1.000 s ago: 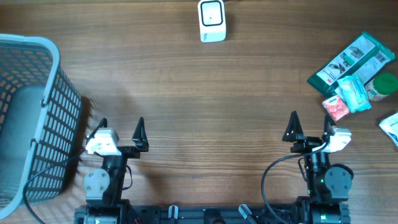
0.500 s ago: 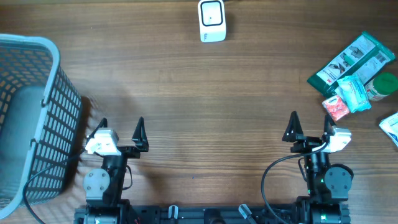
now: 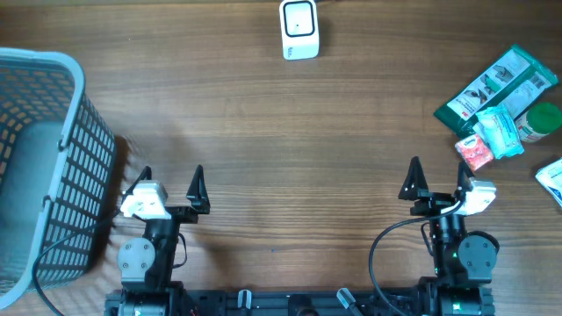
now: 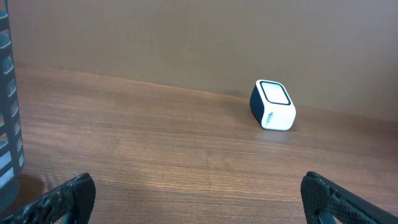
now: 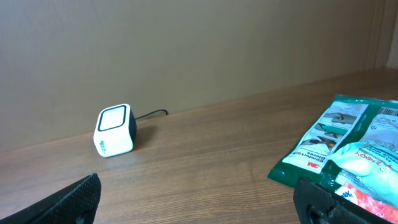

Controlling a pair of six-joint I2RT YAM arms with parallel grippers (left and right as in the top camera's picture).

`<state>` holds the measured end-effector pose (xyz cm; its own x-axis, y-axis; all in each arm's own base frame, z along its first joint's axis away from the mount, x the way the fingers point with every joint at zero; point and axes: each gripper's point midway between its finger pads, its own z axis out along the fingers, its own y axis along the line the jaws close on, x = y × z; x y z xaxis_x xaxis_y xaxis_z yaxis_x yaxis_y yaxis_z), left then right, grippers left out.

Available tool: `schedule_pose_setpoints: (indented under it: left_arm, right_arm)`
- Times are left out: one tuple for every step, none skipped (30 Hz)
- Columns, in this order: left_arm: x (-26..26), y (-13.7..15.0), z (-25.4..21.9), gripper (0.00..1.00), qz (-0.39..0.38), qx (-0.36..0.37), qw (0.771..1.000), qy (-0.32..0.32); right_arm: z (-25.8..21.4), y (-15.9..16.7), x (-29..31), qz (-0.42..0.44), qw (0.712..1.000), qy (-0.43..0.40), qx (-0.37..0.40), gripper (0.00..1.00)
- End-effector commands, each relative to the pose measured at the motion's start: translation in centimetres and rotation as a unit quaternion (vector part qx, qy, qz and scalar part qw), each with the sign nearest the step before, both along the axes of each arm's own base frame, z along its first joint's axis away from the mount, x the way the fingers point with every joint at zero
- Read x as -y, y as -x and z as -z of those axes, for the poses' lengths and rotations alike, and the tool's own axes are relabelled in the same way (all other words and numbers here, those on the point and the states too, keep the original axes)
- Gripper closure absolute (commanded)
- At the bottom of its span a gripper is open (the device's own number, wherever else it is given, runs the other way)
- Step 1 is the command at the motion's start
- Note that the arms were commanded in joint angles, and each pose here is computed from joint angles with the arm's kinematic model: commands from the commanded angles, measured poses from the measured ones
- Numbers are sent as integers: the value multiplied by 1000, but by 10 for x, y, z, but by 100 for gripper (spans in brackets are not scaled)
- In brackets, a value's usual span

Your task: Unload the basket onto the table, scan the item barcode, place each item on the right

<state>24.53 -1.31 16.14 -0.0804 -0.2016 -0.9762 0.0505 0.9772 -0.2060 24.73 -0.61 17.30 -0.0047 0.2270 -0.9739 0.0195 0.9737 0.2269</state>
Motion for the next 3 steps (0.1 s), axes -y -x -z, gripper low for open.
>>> schedule_pose_setpoints:
  left_arm:
    - [-3, -1, 5, 0, -8, -4, 1000, 4]
    - [-3, -1, 5, 0, -8, -4, 1000, 4]
    - [-3, -1, 5, 0, -8, -4, 1000, 4]
  right_arm:
    - [-2, 0, -1, -4, 1000, 10, 5, 0]
    - [-2, 0, -1, -4, 1000, 10, 5, 0]
    - [-2, 0, -1, -4, 1000, 10, 5, 0]
